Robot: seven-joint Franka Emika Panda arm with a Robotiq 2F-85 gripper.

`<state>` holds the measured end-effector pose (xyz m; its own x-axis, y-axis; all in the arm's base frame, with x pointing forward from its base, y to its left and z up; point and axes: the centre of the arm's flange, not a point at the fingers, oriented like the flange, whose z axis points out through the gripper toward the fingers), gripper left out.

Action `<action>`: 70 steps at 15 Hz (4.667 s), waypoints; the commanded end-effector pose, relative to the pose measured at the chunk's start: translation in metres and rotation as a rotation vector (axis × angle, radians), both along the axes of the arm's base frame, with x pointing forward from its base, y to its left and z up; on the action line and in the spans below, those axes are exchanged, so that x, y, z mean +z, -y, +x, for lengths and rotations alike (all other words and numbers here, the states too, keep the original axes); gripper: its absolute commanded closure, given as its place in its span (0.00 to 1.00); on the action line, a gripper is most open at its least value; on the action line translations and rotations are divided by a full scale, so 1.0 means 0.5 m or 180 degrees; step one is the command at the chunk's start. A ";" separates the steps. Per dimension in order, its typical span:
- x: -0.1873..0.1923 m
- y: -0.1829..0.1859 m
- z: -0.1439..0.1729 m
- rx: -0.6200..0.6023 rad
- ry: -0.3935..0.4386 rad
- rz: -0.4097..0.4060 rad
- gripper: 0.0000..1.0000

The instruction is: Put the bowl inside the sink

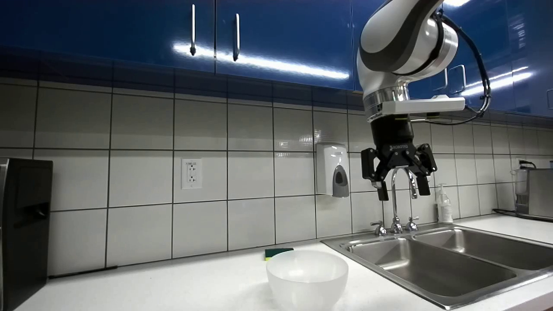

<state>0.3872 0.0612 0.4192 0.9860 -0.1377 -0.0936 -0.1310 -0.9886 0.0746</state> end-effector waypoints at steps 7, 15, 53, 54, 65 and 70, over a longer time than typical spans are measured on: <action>-0.057 -0.043 0.032 0.0110 0.0018 0.0020 0.00; -0.142 -0.127 0.112 0.0274 0.0041 0.0011 0.00; -0.362 -0.471 0.369 0.0625 0.0075 -0.0103 0.00; -0.370 -0.471 0.374 0.0621 0.0071 -0.0105 0.00; -0.380 -0.457 0.388 0.0623 0.0014 -0.0101 0.32; -0.376 -0.446 0.391 0.0588 0.0009 -0.0128 0.74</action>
<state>0.5788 0.2865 0.2239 0.9956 0.0410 -0.0846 0.0492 -0.9941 0.0966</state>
